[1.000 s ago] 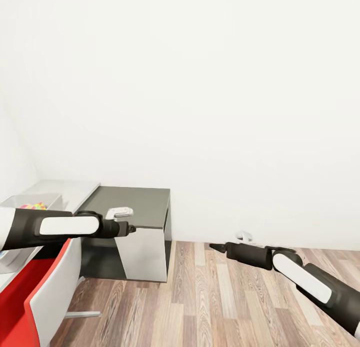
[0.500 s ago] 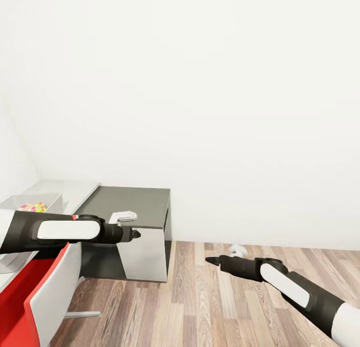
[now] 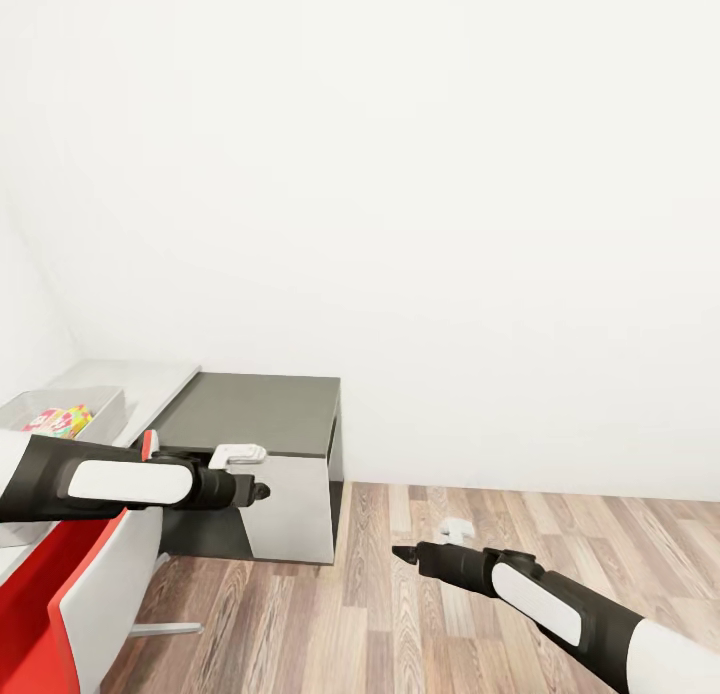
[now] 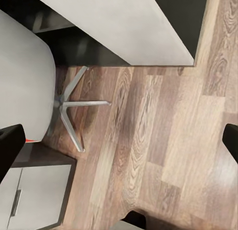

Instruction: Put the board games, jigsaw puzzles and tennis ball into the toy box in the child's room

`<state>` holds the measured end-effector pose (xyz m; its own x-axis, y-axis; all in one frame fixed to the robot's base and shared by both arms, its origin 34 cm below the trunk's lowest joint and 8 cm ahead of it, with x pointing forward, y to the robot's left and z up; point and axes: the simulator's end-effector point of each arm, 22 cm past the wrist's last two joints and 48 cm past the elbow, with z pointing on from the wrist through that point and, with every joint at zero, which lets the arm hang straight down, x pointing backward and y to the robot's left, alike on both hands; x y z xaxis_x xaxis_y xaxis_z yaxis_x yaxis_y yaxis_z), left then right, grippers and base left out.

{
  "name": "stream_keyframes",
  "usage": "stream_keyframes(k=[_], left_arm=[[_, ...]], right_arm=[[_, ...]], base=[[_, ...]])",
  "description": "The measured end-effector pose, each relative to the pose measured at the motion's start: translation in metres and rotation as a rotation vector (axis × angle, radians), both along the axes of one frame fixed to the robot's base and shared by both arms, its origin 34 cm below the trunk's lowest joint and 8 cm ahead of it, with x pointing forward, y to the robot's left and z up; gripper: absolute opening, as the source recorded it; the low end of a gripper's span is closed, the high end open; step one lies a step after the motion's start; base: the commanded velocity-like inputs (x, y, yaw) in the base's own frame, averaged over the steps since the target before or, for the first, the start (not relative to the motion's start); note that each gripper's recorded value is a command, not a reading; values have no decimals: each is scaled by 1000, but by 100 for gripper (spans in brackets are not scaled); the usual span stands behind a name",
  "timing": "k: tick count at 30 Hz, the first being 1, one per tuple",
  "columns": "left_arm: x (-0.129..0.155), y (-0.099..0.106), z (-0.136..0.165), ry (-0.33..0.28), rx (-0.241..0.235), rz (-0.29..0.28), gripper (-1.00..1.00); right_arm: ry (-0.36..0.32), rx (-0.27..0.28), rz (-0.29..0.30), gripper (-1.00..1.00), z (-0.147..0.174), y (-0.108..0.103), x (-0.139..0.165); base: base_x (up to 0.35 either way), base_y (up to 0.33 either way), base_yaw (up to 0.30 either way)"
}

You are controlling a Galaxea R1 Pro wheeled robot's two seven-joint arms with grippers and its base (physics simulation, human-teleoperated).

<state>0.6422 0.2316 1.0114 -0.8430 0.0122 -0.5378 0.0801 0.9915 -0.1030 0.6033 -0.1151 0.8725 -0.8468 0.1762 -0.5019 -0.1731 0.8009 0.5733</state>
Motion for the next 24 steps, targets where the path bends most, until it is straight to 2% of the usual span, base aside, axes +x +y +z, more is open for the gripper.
stream_keyframes(k=[10, 15, 24], left_arm=[[-25, 10, -30, 60, 27, 2, 100], [-42, 29, -56, 98, 66, 19, 100], [-59, 44, -80, 132, 96, 37, 100]], right_arm=[[7, -19, -12, 100, -12, -1, -2], [17, -34, -24, 100, -21, -6, -2], [29, -33, -29, 100, -27, 3, -4]], base=[[0, 0, 0], [0, 0, 0], [0, 0, 0]])
